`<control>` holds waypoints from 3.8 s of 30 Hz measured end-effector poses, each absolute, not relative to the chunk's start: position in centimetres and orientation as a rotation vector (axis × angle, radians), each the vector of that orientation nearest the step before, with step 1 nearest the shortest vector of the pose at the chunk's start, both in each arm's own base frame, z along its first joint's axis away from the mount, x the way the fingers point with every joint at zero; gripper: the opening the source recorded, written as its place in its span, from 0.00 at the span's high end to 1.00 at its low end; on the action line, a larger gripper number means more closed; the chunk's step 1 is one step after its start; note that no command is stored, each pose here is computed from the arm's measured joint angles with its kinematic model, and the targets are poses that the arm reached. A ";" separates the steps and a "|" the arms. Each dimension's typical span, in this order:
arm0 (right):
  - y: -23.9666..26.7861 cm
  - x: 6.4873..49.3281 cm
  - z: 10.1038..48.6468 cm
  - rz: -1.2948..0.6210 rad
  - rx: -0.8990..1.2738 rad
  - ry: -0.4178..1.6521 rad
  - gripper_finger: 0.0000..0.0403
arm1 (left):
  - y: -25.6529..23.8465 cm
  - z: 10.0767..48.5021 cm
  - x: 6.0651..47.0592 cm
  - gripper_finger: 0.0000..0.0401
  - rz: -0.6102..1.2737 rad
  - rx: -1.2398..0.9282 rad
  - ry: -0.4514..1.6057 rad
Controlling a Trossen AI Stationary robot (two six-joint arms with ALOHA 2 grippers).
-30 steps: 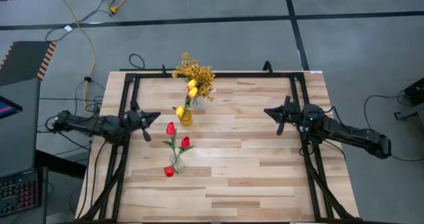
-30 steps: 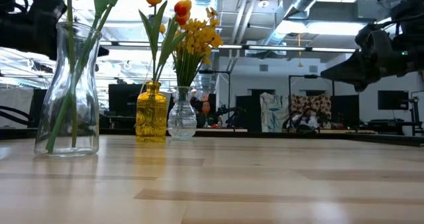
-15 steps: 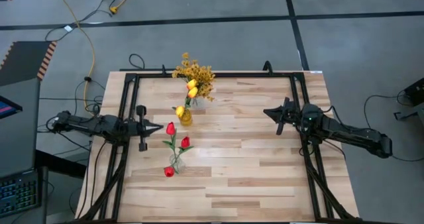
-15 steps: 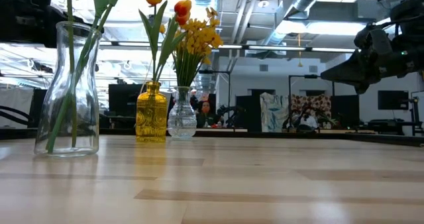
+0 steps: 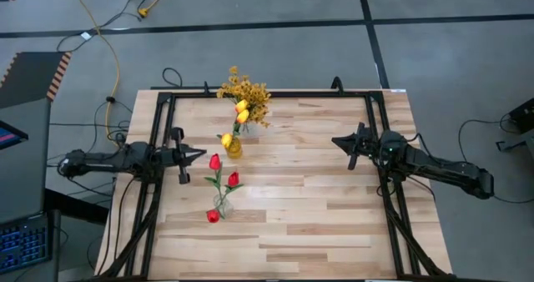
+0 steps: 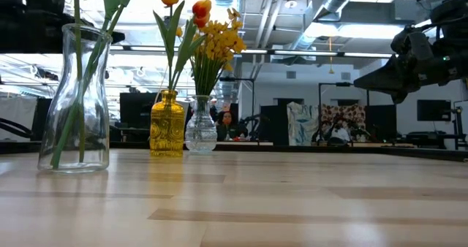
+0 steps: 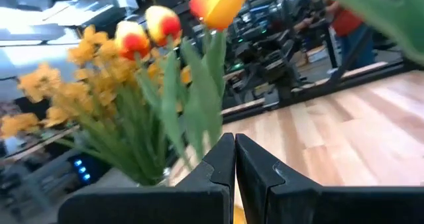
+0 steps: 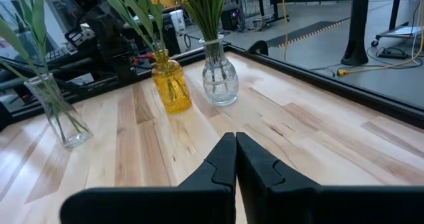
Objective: Sort flowers into vase by color
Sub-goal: Return to Home Position
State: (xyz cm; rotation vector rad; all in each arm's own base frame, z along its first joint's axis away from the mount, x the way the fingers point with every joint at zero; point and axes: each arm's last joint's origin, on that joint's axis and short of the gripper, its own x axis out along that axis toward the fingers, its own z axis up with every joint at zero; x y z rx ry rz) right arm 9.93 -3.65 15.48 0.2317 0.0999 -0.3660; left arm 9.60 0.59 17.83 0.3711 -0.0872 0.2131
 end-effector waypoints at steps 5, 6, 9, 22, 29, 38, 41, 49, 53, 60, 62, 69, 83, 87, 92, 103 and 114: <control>-3.7 9.9 15.5 -0.366 0.232 0.099 0.91 | 1.0 17.4 9.6 1.00 0.173 0.331 -0.049; -3.7 9.9 15.5 -0.366 0.232 0.099 0.91 | 1.0 17.2 9.6 1.00 0.155 0.323 -0.040; -3.6 9.9 15.5 -0.365 0.232 0.099 0.91 | 1.3 17.1 9.6 1.00 0.155 0.307 -0.025; -3.6 9.9 15.5 -0.365 0.232 0.099 0.91 | 1.8 16.9 9.6 1.00 0.199 0.277 -0.005; -3.6 9.9 15.5 -0.365 0.232 0.099 0.91 | 1.8 16.9 9.6 1.00 0.198 0.198 -0.012; -3.6 9.9 15.5 -0.365 0.232 0.098 0.91 | 1.8 16.8 9.6 1.00 0.198 0.189 -0.013; -3.6 9.9 15.5 -0.365 0.233 0.099 0.91 | 1.8 16.8 9.6 1.00 0.199 0.188 -0.012; -3.6 9.9 15.5 -0.365 0.232 0.098 0.91 | 1.8 16.8 9.6 1.00 0.199 0.188 -0.012; -3.6 9.9 15.5 -0.365 0.232 0.098 0.91 | 1.8 16.8 9.6 1.00 0.199 0.189 -0.012; -3.6 9.9 15.5 -0.365 0.232 0.098 0.91 | 1.8 16.8 9.6 1.00 0.199 0.188 -0.012; -3.6 9.9 15.5 -0.365 0.232 0.098 0.91 | 1.8 16.8 9.6 1.00 0.199 0.188 -0.012; -3.6 9.9 15.5 -0.365 0.232 0.098 0.91 | 1.8 16.8 9.6 1.00 0.199 0.188 -0.012; -3.6 9.9 15.5 -0.365 0.232 0.098 0.91 | 1.8 16.8 9.6 1.00 0.199 0.188 -0.012; -3.6 9.9 15.5 -0.365 0.232 0.098 0.91 | 1.8 16.8 9.6 1.00 0.199 0.188 -0.012; -3.6 9.9 15.5 -0.365 0.232 0.098 0.91 | 1.8 16.8 9.6 1.00 0.199 0.188 -0.012; -3.6 9.9 15.5 -0.365 0.232 0.098 0.91 | 1.8 16.8 9.6 1.00 0.199 0.188 -0.012; -3.6 9.9 15.5 -0.365 0.232 0.098 0.91 | 1.8 16.8 9.6 1.00 0.199 0.188 -0.012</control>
